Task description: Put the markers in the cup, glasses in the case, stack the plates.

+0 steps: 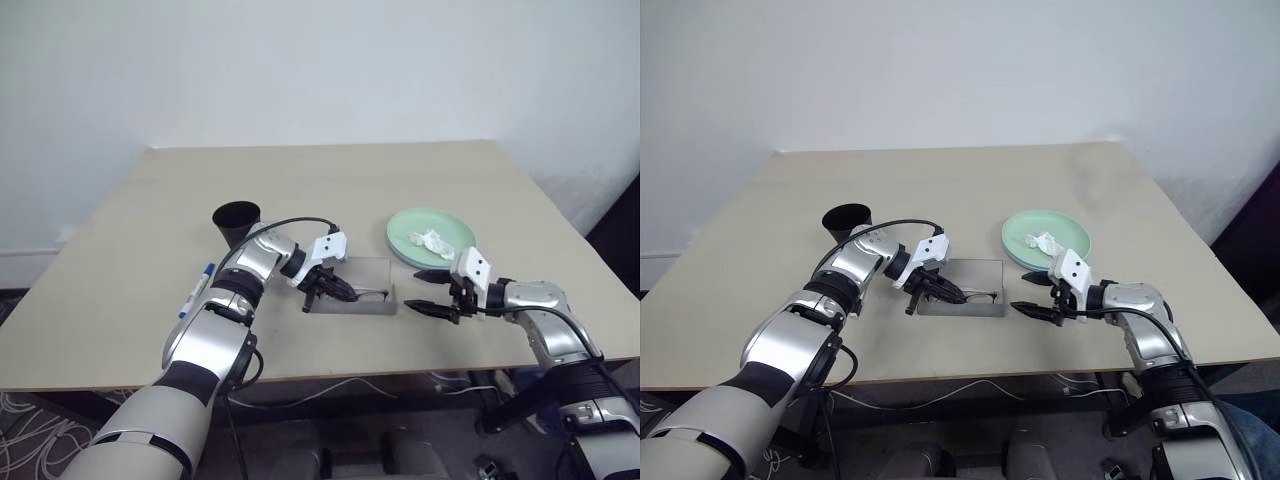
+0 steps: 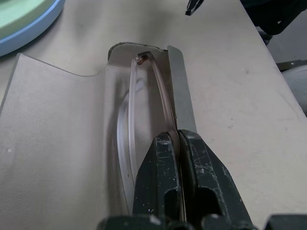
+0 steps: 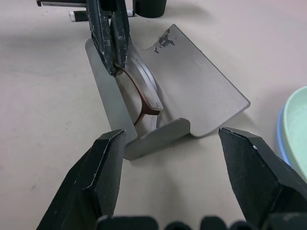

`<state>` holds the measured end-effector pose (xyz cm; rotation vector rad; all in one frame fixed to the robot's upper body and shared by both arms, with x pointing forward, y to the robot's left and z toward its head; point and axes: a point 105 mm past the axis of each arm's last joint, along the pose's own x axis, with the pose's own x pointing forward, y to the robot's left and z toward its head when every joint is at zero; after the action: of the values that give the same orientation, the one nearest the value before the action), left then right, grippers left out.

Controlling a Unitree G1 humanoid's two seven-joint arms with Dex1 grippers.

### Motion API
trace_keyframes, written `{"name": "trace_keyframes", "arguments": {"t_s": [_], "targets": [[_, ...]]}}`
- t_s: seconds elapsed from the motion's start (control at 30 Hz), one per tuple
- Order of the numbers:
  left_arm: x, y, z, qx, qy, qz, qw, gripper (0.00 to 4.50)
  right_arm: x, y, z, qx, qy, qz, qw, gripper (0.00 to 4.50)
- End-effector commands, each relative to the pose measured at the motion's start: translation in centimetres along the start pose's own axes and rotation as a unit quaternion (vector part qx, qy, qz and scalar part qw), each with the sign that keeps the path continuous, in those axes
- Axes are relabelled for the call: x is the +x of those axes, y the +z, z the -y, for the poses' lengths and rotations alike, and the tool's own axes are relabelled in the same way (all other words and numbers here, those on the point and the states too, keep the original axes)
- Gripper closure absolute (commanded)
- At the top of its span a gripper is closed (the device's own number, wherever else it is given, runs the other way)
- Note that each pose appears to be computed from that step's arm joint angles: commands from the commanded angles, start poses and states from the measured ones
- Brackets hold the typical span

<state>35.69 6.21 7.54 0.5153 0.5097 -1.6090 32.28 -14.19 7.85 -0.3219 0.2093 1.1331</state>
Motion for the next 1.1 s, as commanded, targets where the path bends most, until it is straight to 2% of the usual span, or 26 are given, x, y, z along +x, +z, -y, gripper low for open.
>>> {"name": "trace_keyframes", "arguments": {"t_s": [0.03, 0.17, 0.43, 0.6, 0.7, 0.8, 0.9, 1.1], "targets": [[-0.2, 0.3, -0.4, 0.019, 0.017, -0.007, 1.000, 3.78, 0.1, 1.6, 0.7, -0.026, -0.006, 0.018, 0.999, 1.12], [-0.2, 1.2, -1.1, 0.040, 0.046, 0.010, 0.998, 2.47, 0.1, 1.6, 0.6, -0.026, -0.005, 0.019, 0.999, 1.12], [-2.1, 5.2, -3.2, 0.068, 0.123, 0.084, 0.986, 2.47, 0.0, 1.6, 0.5, -0.025, -0.005, 0.019, 0.999, 1.12], [-3.6, 6.3, -5.6, 0.096, 0.235, 0.084, 0.964, 2.47, 0.0, 1.6, 0.4, -0.026, -0.003, 0.019, 0.999, 1.12], [-4.2, 6.6, -6.3, 0.106, 0.274, 0.084, 0.952, 3.37, -0.1, 1.7, 0.4, -0.027, -0.001, 0.019, 0.999, 1.12], [-4.4, 5.4, -7.2, 0.124, 0.321, 0.028, 0.939, 4.42, -0.1, 1.9, 0.5, -0.031, -0.001, 0.019, 0.999, 1.12], [-4.0, 3.9, -7.5, 0.138, 0.337, -0.020, 0.931, 4.47, -0.1, 2.1, 0.6, -0.036, -0.002, 0.021, 0.999, 1.12], [-1.5, 0.2, -5.7, 0.136, 0.260, -0.089, 0.952, 4.47, -0.4, 4.4, 0.5, -0.057, 0.004, 0.048, 0.997, 1.12]]}}
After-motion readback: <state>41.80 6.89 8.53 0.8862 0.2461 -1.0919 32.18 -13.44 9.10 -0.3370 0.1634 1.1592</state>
